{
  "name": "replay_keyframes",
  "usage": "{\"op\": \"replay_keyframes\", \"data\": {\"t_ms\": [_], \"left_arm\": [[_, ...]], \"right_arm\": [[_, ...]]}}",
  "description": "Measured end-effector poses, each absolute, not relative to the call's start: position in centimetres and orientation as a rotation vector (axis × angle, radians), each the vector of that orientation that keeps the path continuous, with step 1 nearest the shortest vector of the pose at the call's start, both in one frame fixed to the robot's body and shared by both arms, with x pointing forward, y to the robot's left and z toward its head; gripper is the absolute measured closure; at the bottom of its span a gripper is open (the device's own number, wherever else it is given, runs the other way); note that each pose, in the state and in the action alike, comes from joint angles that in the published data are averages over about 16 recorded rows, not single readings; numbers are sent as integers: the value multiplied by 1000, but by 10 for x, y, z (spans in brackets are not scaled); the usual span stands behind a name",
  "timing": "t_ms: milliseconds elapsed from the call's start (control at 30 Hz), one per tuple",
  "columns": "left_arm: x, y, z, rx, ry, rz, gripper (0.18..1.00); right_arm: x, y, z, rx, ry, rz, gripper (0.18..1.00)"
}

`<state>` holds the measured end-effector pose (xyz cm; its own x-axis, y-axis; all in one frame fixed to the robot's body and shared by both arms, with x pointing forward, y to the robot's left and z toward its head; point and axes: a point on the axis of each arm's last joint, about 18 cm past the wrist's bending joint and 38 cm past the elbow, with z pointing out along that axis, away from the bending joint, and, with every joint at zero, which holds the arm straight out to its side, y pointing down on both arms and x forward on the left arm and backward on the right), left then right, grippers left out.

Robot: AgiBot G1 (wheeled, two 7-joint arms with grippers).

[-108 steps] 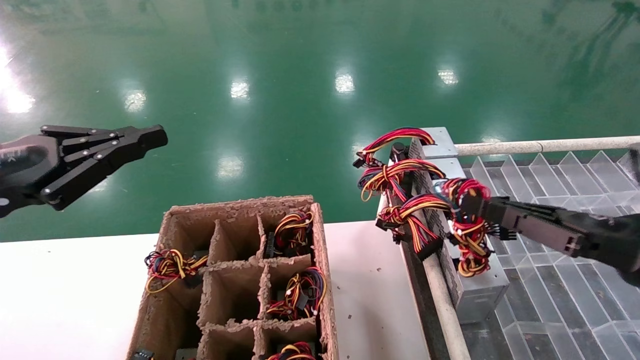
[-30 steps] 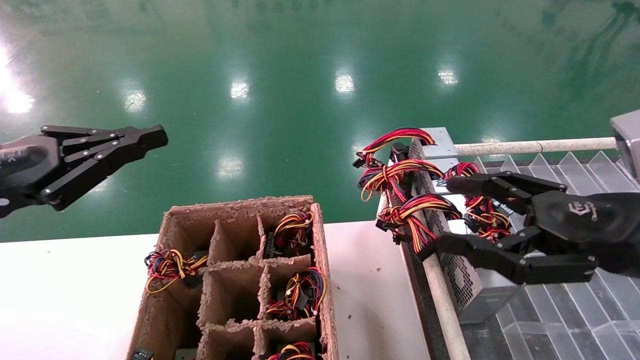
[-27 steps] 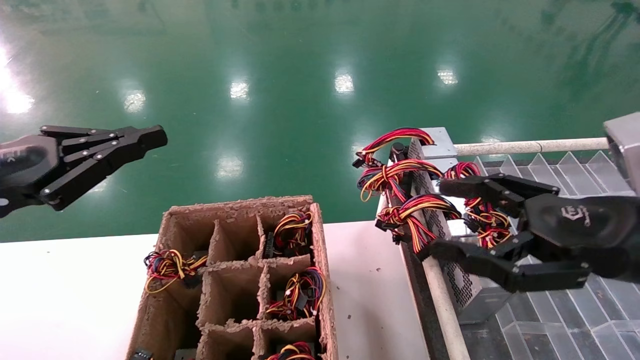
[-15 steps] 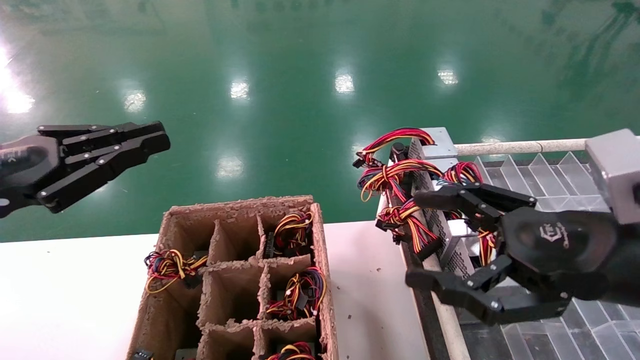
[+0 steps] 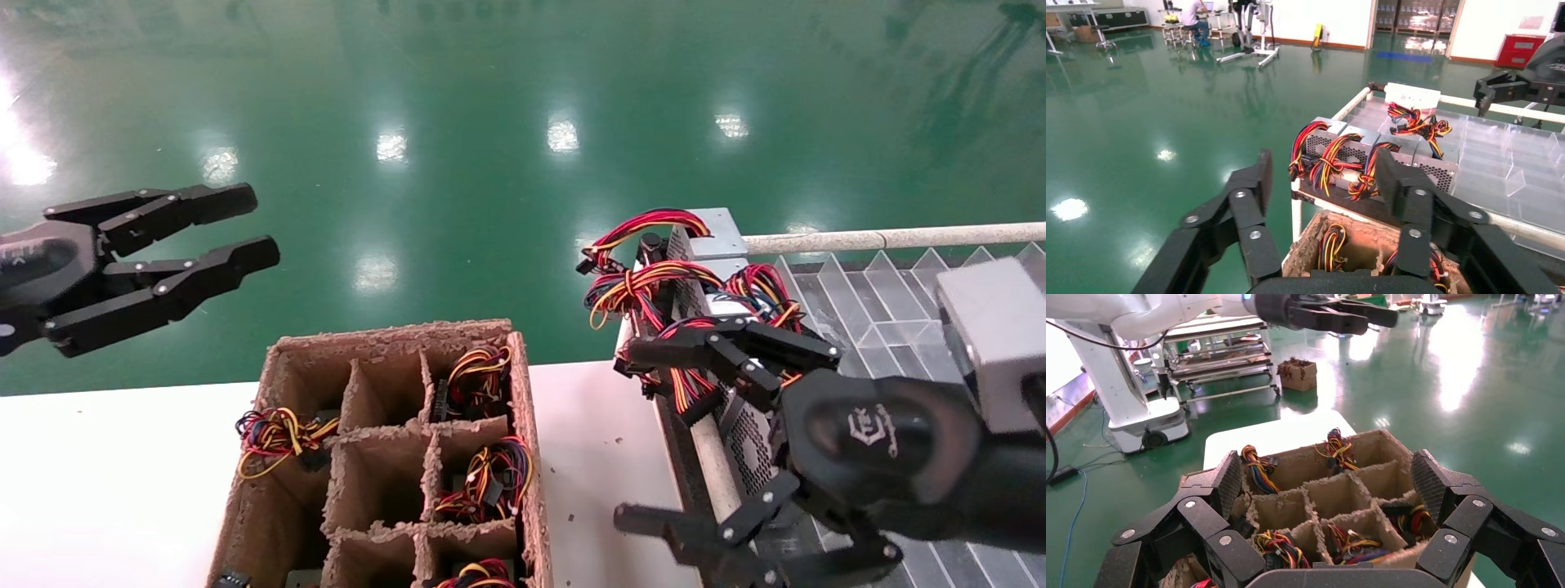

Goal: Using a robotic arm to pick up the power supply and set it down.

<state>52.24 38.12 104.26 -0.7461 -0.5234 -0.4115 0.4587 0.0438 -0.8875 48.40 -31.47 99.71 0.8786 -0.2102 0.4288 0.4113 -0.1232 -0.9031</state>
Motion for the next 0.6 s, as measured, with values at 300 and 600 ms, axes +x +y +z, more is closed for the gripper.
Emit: {"op": "replay_keyframes", "data": {"t_ms": [300,600], "left_arm": [[522,381,1043,-67,1625,-1785,462],[522,381,1042,-67,1625,-1785,299]], "right_arm": [[476,-303,992,-1597,-225,-550,178],[474,-300,991,-1592,-243,-557,178]]}}
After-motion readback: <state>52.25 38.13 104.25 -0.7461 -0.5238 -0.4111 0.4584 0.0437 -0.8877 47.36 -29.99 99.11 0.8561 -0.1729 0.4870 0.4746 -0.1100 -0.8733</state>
